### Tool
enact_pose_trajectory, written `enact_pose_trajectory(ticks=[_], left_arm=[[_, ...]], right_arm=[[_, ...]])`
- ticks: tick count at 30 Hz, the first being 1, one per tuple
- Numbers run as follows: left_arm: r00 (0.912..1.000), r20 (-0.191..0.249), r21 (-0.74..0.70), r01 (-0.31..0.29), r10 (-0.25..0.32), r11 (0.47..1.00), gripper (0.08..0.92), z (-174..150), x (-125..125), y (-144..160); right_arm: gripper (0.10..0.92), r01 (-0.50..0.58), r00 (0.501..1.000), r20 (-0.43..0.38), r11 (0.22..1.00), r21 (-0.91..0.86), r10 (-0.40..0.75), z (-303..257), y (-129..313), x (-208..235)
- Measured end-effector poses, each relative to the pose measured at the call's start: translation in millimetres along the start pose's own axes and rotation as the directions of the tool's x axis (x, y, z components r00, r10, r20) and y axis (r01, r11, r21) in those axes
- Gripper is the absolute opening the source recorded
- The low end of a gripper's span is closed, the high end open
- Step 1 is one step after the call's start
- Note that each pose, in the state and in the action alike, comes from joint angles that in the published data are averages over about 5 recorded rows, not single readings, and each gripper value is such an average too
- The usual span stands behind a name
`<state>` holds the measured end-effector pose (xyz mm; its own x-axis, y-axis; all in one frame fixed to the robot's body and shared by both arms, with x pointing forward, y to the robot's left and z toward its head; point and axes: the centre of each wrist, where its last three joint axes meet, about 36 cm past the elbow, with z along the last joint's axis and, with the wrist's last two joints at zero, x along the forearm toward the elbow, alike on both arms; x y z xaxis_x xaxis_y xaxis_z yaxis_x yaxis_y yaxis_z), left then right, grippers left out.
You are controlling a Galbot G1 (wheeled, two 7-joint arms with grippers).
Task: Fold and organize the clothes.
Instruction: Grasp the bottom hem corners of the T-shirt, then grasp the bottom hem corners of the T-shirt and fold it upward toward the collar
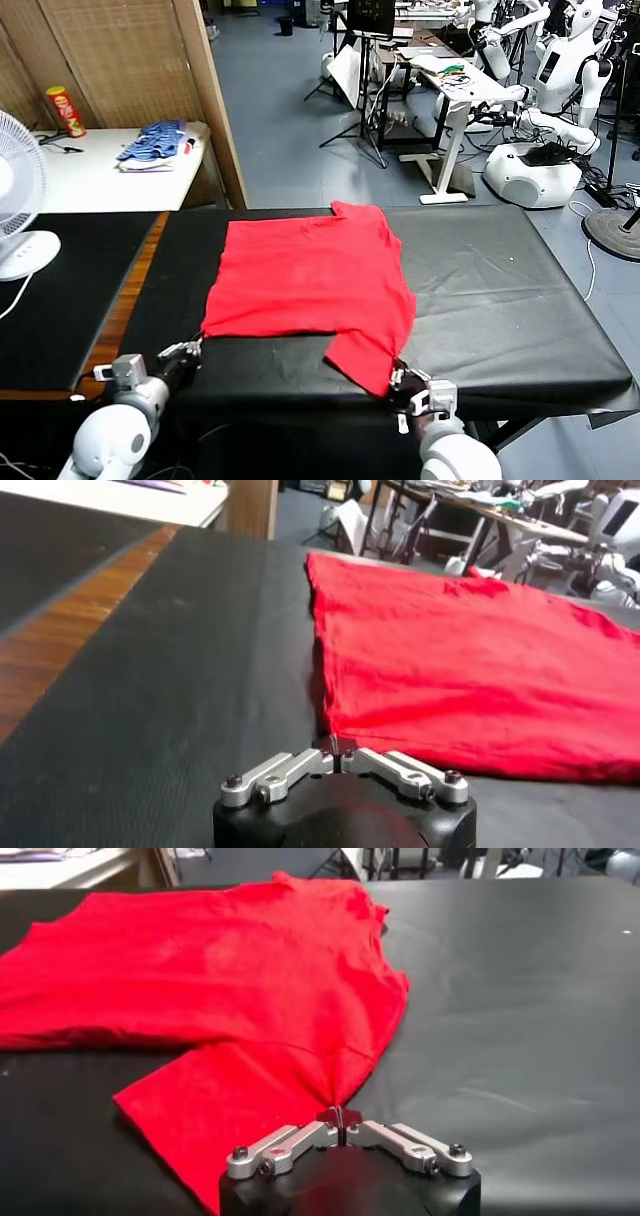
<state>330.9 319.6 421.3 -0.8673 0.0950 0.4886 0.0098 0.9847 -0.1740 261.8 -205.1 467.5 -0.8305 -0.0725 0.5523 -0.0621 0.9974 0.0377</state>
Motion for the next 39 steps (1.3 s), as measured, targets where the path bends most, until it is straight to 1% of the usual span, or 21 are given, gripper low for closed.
enact_pose_trajectory(ticks=[4, 8, 11, 13, 16, 19, 24, 29, 33, 35, 36, 39], left_arm=[[0.9998, 0.018, 0.001, -0.009, 0.009, 1.000, 0.125, -7.5, 20.4, -8.0], [0.9982, 0.057, -0.002, -0.019, 0.019, 1.000, 0.125, -17.4, 32.7, -17.7], [0.9945, 0.101, 0.003, -0.030, 0.029, 1.000, 0.125, -22.2, 31.8, -23.8], [0.9894, 0.140, 0.010, -0.043, 0.041, 0.999, 0.125, -24.7, 27.2, -27.3], [0.9804, 0.190, 0.025, -0.057, 0.051, 0.998, 0.125, -26.7, 15.8, -30.8], [0.9759, 0.212, 0.034, -0.062, 0.054, 0.997, 0.125, -27.6, 2.1, -31.9], [0.9737, 0.224, 0.020, -0.047, 0.041, 0.999, 0.125, -31.0, -22.6, -30.8], [0.9731, 0.230, -0.004, -0.021, 0.022, 1.000, 0.125, -34.6, -49.0, -26.0], [0.9742, 0.226, -0.024, 0.008, -0.002, 1.000, 0.125, -34.5, -67.0, -20.9], [0.9750, 0.222, -0.032, 0.023, -0.015, 0.999, 0.125, -33.4, -74.7, -18.8], [0.9755, 0.219, -0.034, 0.029, -0.021, 0.999, 0.125, -32.7, -78.2, -17.9], [0.9775, 0.210, -0.033, 0.033, -0.025, 0.999, 0.130, -31.0, -85.1, -16.4]], right_arm=[[0.123, 0.017, 0.998, 0.068, 1.000, -0.007, -0.017, -6.8, -12.8, 1.9], [0.123, 0.036, 0.984, 0.176, 0.999, 0.016, -0.038, -12.2, -28.3, -19.5], [0.123, 0.047, 0.969, 0.243, 0.998, 0.043, -0.056, -16.9, -38.2, -44.7], [0.123, 0.052, 0.959, 0.275, 0.997, 0.056, -0.065, -21.3, -43.2, -63.3], [0.123, 0.058, 0.950, 0.303, 0.996, 0.074, -0.078, -28.1, -47.0, -91.6], [0.123, 0.057, 0.948, 0.306, 0.993, 0.102, -0.086, -32.7, -45.8, -119.2], [0.123, 0.040, 0.949, 0.305, 0.990, 0.133, -0.079, -38.0, -38.8, -161.1], [0.123, 0.017, 0.945, 0.320, 0.991, 0.133, -0.060, -42.5, -36.7, -190.9], [0.125, 0.057, 0.954, 0.288, 0.992, 0.109, -0.086, -43.4, -38.3, -202.5], [0.154, 0.085, 0.960, 0.257, 0.991, 0.101, -0.109, -43.6, -40.1, -203.3], [0.186, 0.098, 0.963, 0.241, 0.990, 0.098, -0.119, -44.0, -41.5, -202.7], [0.331, 0.121, 0.970, 0.202, 0.989, 0.088, -0.136, -46.0, -46.8, -195.8]])
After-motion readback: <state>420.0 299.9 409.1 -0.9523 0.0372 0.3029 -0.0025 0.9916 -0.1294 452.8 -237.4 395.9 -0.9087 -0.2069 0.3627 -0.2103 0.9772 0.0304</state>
